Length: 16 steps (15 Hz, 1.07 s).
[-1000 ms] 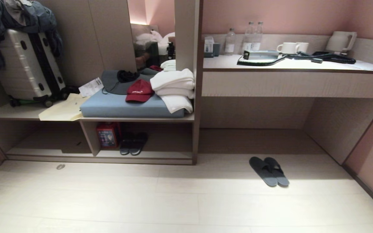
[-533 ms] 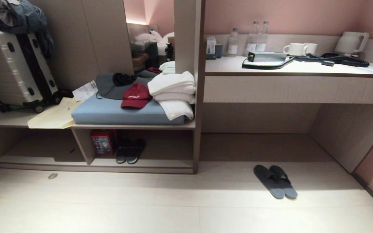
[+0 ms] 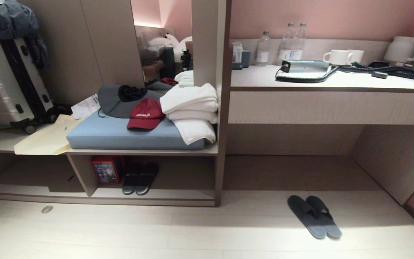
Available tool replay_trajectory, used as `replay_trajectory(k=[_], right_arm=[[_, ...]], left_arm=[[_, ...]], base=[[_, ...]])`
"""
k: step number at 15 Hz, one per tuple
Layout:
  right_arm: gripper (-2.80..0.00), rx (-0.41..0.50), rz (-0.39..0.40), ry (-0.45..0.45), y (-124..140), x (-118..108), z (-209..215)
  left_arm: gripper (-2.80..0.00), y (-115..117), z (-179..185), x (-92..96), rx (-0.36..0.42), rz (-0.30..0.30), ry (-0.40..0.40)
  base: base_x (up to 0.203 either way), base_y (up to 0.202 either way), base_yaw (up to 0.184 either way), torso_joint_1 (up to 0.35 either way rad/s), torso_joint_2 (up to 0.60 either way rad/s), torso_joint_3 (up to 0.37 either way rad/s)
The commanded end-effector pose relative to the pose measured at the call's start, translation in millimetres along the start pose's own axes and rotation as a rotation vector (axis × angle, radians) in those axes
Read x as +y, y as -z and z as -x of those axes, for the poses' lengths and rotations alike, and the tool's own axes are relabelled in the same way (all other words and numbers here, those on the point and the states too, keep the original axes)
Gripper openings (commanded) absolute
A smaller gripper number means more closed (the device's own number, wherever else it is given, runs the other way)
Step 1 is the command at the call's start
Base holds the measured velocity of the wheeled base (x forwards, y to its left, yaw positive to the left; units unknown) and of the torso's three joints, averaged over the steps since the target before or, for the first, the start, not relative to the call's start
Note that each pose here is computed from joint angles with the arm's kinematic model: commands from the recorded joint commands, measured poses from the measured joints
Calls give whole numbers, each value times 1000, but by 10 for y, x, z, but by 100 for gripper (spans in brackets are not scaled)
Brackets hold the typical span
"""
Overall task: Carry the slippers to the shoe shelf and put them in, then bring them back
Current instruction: Pick up the slippers on the floor
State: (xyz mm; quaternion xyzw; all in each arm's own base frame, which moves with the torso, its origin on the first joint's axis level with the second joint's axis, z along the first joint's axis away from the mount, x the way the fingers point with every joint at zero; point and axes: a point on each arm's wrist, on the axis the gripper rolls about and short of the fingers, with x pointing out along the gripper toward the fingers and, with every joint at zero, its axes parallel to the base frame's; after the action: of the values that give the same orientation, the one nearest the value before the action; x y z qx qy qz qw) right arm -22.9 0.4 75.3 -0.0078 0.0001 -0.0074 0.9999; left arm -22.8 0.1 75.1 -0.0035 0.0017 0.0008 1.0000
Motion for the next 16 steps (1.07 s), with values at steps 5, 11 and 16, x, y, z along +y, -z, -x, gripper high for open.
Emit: replay_trajectory(k=[5, 11, 16], right_arm=[[-280, 3, 4, 4, 1, -1, -1], [-280, 1, 0, 4, 2, -1, 0], [-280, 3, -2, 4, 6, -1, -1]], left_arm=[[-280, 0, 0, 0, 0, 1, 0], [-280, 0, 0, 0, 0, 2, 0], [-280, 1, 0, 0, 1, 2, 0]], base=[[197, 0, 1, 3, 5, 1], [131, 0, -1, 3, 2, 2], [0, 0, 0, 0, 0, 0]])
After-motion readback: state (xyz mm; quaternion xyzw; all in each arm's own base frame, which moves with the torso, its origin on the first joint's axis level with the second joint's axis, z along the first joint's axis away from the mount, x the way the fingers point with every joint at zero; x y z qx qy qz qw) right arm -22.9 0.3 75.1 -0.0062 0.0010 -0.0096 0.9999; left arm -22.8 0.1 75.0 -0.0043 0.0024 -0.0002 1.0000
